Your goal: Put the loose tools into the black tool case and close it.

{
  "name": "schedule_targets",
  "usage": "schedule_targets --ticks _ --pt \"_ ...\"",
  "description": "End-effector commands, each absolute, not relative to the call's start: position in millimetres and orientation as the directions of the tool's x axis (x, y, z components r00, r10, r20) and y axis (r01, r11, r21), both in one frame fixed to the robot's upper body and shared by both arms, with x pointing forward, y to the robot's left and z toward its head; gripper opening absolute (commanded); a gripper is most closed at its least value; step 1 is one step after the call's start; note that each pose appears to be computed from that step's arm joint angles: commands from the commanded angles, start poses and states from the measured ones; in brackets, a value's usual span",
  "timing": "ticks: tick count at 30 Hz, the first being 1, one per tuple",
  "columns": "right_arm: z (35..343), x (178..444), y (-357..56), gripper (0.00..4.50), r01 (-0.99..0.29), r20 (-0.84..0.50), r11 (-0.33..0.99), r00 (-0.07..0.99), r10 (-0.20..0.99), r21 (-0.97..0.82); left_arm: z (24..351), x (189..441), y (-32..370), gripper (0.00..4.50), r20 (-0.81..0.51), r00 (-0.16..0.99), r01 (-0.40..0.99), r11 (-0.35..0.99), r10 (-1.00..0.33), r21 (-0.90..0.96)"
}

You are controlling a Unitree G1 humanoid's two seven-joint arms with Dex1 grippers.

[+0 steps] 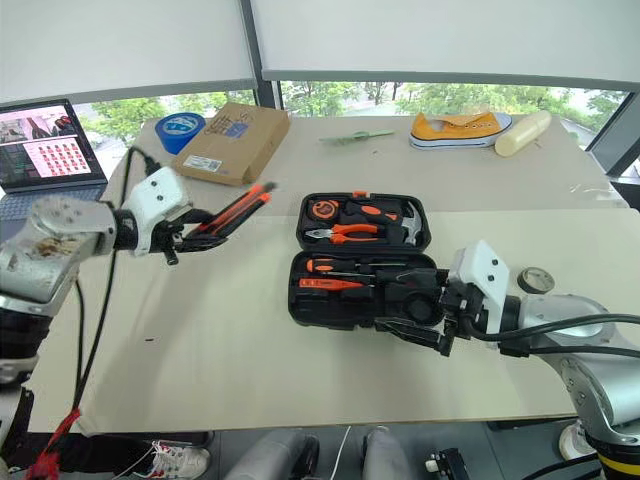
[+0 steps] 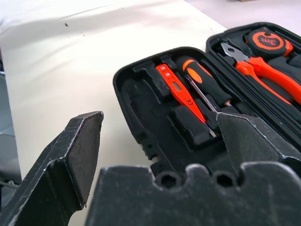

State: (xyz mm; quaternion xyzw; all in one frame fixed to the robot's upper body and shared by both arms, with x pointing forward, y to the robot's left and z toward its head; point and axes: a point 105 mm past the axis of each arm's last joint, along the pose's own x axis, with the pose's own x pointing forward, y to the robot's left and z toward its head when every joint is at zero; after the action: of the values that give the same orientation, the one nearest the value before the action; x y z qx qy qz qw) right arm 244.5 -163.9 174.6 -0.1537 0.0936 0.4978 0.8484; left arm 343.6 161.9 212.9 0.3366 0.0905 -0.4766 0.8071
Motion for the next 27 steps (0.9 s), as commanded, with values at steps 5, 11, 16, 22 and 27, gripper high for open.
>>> schedule_targets --ticks 5,11,16,22,27 --pt "182 238 -178 4.50 -0.824 -0.306 0.514 0.567 0.765 -0.240 199 318 77 1.74 -0.605 0.095 0.900 -0.191 -0.791 0.392" --pt "182 232 -184 4.50 -0.791 -0.296 0.563 0.612 0.733 -0.240 173 322 59 1.74 -0.711 0.048 0.899 -0.280 -0.702 0.338" --pt "180 227 -186 4.50 -0.770 -0.293 0.591 0.638 0.712 -0.241 158 325 55 1.74 -0.760 0.046 0.916 -0.276 -0.648 0.291" --pt "177 226 -183 4.50 -0.753 -0.282 0.612 0.658 0.698 -0.241 155 329 47 1.74 -0.773 0.071 0.948 -0.199 -0.631 0.249" --pt "176 226 -183 4.50 -0.749 -0.276 0.617 0.662 0.697 -0.239 149 328 42 1.74 -0.789 0.082 0.953 -0.183 -0.609 0.241"
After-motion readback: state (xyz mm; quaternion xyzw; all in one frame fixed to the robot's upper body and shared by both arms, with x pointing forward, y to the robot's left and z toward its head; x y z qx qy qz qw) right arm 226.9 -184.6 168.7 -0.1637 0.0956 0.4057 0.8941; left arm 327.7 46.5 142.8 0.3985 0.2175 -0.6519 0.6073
